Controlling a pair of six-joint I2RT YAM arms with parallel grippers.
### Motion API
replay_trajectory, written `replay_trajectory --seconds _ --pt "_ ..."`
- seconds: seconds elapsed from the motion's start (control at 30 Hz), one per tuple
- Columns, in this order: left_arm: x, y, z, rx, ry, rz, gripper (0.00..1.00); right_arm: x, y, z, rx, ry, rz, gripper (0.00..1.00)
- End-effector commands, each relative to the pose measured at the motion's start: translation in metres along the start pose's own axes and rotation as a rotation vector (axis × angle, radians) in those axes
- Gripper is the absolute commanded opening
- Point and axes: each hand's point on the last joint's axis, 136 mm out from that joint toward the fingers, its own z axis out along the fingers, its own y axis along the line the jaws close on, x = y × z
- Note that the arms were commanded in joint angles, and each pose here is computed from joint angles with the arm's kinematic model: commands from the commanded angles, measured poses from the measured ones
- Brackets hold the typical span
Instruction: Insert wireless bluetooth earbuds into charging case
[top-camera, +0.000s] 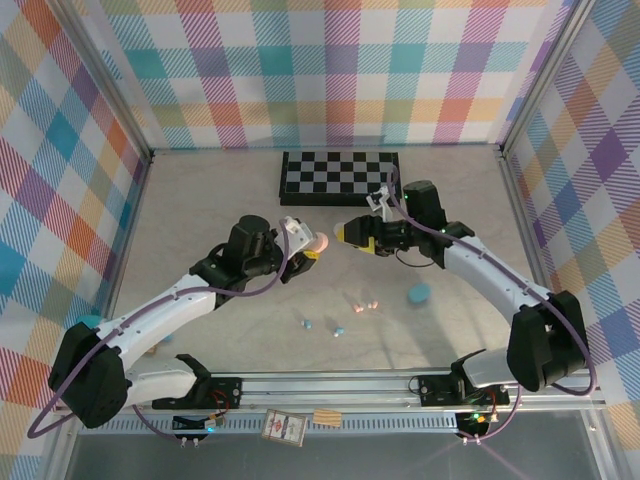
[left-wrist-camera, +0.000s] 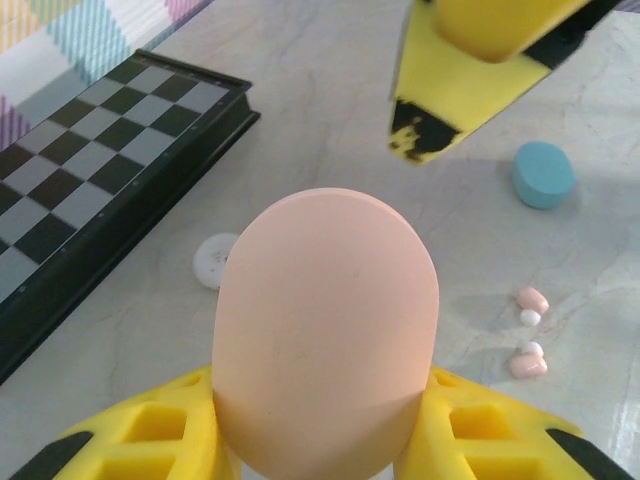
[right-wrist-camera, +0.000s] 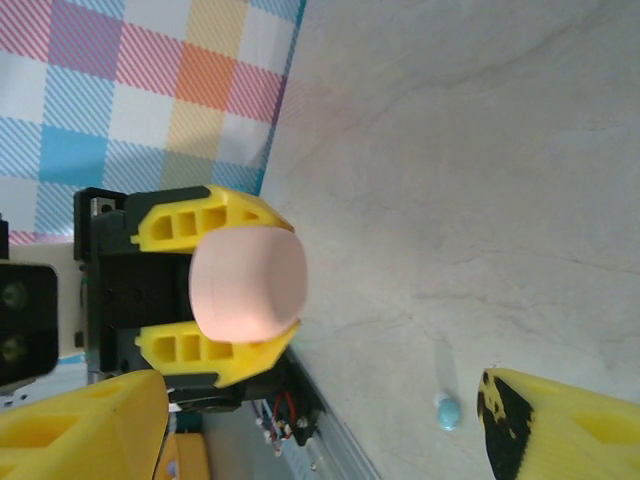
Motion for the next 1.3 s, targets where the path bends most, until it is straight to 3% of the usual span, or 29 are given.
replay_trajectory --seconds 0.0,0.23,0.33,0.67,0.77,0.87,0.97,1.03,1.13,1.27 --pt "-0.013 -0.013 0.001 0.053 -0.030 0.079 0.28 -0.001 0.023 0.009 -0.072 0.041 -0.020 0.81" --pt "-0.018 -0.018 -0.001 0.063 -0.039 0.097 0.28 0.000 0.018 0.028 -0.058 0.080 0.029 0.79" --pt "-0.019 -0.019 -0.001 0.063 -0.040 0.097 0.28 0.004 0.017 0.037 -0.053 0.113 0.050 0.73" --pt "-0.015 -0.010 0.004 0.017 -0.015 0.089 0.27 0.008 0.013 0.042 -0.042 0.142 0.089 0.21" --pt "-0.014 -0.009 0.005 0.013 -0.019 0.087 0.29 0.007 0.015 0.040 -0.040 0.135 0.091 0.12" --pt "-0.018 -0.007 0.004 -0.007 -0.048 0.081 0.37 0.005 0.018 0.038 -0.043 0.122 0.084 0.11" --pt "-0.023 -0.006 0.000 -0.028 -0.112 0.081 0.61 0.002 0.024 0.032 -0.065 0.104 0.076 0.12" --pt "-0.027 -0.007 -0.003 -0.033 -0.164 0.079 0.71 0.000 0.031 0.028 -0.102 0.096 0.080 0.12" --pt "-0.034 -0.010 -0.010 -0.024 -0.256 0.054 0.81 -0.002 0.040 0.019 -0.165 0.084 0.102 0.12" --pt "-0.047 -0.017 -0.020 0.012 -0.395 0.026 0.85 -0.004 0.048 0.005 -0.242 0.059 0.146 0.12"
